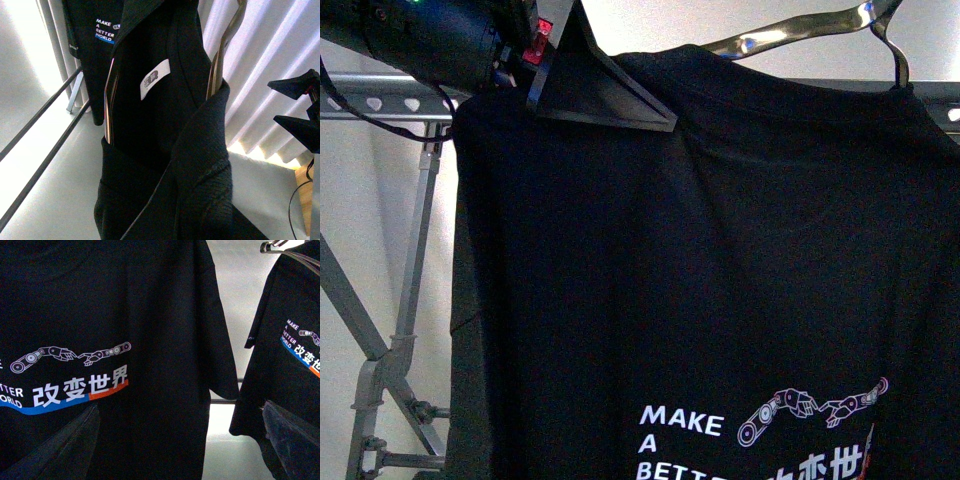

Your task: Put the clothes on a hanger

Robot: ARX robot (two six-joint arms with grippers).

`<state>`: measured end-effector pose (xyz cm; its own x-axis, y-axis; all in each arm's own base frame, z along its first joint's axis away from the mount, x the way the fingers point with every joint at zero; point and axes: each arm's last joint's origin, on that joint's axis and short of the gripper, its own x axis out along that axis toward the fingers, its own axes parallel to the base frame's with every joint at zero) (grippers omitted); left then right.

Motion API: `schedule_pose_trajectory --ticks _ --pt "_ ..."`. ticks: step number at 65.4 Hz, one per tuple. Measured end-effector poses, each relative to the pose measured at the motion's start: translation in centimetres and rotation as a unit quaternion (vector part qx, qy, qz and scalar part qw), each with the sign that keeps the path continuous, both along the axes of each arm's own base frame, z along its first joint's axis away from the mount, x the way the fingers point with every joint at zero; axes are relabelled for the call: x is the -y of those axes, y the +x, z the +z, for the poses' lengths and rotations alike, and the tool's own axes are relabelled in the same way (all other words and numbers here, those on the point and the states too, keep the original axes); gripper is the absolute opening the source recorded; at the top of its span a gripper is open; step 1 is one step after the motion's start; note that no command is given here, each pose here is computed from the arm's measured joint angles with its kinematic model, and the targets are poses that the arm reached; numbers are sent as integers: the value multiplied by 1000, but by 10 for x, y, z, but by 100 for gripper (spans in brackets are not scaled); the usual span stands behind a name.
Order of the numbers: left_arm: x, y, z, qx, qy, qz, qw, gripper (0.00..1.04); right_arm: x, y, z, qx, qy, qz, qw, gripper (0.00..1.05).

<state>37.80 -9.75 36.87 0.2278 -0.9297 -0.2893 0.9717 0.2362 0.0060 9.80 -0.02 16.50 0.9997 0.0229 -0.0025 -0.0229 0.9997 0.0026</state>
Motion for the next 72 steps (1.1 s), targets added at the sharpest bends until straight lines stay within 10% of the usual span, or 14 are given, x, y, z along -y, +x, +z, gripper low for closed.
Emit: schedule_pose_trajectory --ticks 15,28,49,72 --pt "1 0 0 -1 0 0 1000 6 51 52 105 60 -163 257 951 97" --pt "-2 0 0 -1 1 4 1000 6 74 136 161 51 -294 347 889 97" --pt "0 0 0 -1 0 2 1000 6 59 221 180 49 -519 357 776 97" --pt "-1 0 0 -1 0 3 1000 6 39 278 182 30 -535 350 768 97"
